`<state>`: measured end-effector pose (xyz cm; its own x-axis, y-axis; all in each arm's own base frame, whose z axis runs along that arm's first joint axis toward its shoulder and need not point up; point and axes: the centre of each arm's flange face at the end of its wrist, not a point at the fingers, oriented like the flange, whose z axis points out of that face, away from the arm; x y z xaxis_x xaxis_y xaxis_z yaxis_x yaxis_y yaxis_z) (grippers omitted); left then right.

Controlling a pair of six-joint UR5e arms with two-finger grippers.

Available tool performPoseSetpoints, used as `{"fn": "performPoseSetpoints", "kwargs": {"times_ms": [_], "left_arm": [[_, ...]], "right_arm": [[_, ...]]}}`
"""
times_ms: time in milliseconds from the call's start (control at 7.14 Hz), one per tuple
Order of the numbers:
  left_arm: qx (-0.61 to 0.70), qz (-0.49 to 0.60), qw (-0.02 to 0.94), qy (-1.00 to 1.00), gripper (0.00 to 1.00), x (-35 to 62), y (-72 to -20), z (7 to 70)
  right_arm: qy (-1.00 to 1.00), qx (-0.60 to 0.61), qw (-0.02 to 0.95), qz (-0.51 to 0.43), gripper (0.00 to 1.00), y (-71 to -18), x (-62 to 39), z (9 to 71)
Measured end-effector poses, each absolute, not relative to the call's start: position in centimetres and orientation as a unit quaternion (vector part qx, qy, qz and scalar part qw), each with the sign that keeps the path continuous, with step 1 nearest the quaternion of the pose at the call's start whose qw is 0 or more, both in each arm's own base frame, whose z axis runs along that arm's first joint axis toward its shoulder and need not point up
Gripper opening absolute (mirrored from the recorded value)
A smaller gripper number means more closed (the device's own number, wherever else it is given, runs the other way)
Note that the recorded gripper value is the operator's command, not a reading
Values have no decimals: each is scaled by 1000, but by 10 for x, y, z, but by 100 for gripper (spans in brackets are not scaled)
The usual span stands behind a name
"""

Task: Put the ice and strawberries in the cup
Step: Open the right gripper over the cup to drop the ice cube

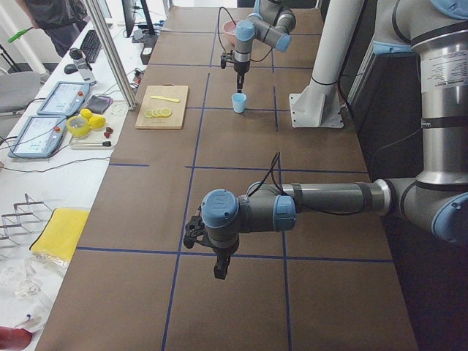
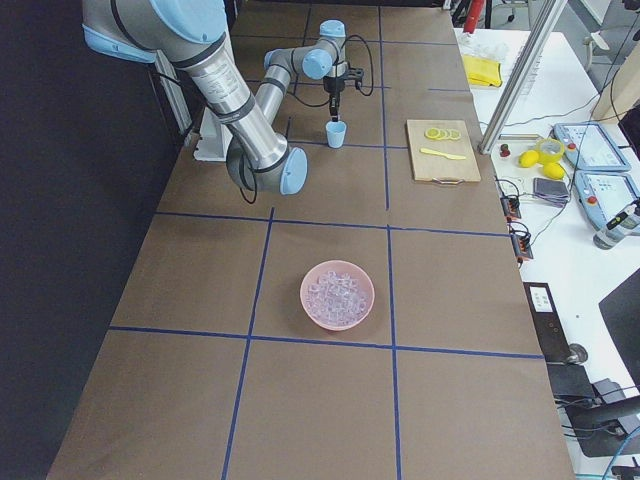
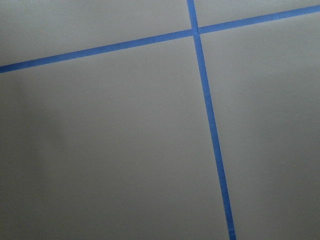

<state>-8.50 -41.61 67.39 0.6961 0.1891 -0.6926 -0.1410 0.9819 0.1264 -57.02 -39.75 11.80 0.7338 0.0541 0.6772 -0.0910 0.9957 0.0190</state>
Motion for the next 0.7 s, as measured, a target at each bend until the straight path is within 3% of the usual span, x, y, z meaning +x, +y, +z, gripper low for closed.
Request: {"fn": "performPoseSetpoints", "kwargs": {"times_ms": [700], "left_arm": [[31, 92, 920, 379, 100, -83, -417, 673]], "right_arm": [[-368, 33, 929, 34, 99, -403, -563, 113]]}}
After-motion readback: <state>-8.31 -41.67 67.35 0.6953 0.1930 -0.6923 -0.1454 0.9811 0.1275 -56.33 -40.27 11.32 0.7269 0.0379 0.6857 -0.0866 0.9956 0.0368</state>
